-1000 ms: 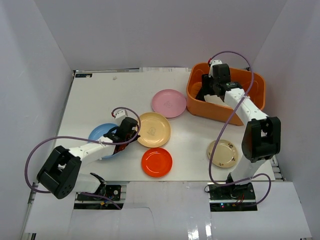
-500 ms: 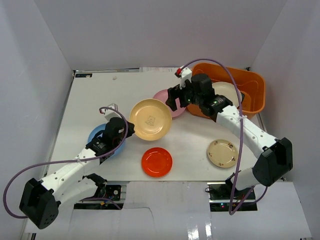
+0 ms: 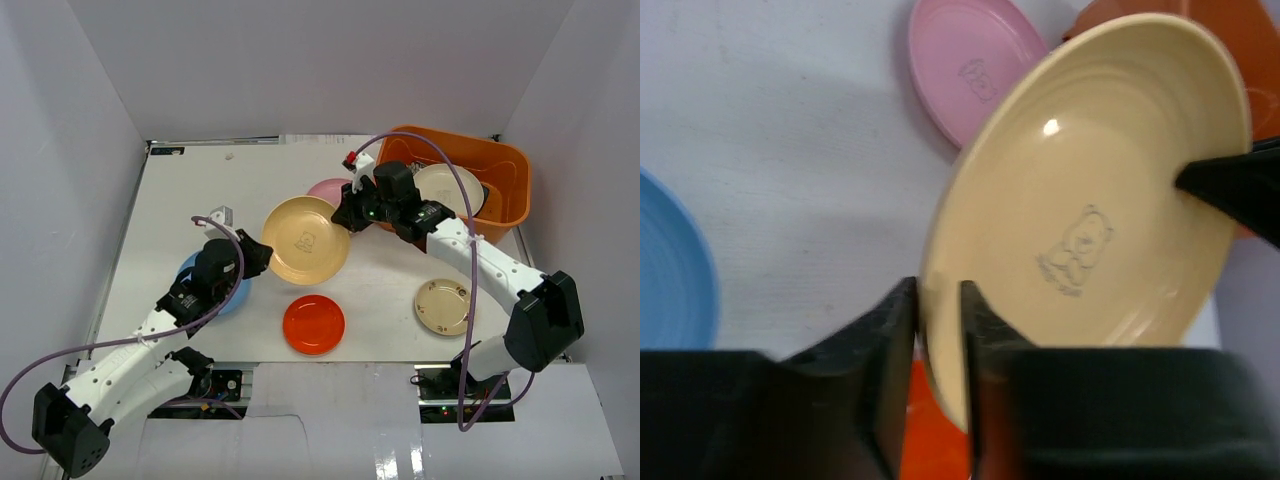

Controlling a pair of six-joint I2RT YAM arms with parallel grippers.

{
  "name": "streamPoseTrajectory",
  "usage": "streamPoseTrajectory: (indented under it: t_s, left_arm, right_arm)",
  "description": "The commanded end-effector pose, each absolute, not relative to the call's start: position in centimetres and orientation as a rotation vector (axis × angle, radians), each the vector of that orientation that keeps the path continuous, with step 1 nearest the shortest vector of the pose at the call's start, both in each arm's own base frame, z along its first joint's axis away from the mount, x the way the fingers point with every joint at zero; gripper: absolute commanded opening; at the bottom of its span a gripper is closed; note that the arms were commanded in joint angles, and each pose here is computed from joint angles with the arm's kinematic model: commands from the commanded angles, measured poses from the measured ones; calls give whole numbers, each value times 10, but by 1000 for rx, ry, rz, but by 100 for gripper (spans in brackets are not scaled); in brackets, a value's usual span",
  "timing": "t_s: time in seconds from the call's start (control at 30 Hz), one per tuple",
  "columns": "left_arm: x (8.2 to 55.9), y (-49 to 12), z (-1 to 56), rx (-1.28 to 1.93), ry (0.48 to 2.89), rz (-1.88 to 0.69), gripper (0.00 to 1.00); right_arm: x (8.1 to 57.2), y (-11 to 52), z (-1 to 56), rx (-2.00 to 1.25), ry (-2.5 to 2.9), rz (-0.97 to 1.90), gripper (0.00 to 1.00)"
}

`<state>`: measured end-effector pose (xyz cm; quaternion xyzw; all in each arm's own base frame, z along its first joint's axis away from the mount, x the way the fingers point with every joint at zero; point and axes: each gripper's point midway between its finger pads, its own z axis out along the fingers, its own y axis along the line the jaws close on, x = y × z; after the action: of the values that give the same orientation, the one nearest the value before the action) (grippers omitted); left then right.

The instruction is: Place the plates into the plastic bin on the countertop

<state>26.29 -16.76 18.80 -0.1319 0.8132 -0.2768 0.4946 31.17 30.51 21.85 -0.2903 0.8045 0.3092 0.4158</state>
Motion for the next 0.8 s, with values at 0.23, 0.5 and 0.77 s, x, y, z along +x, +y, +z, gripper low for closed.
streamPoseTrajectory:
  t_s: [0.23, 0.5, 0.77]
  left_arm:
    - [231, -182, 283, -44, 1805, -848, 98]
    - [198, -163, 274, 200, 1829, -733, 98]
    - [192, -149, 258, 214, 1778, -687, 98]
  right_arm:
    - [369, 252, 303, -375, 1839, 637, 8]
    - [454, 40, 303, 268, 1816, 290, 8]
    - [479, -50, 230, 517, 1923, 134, 8]
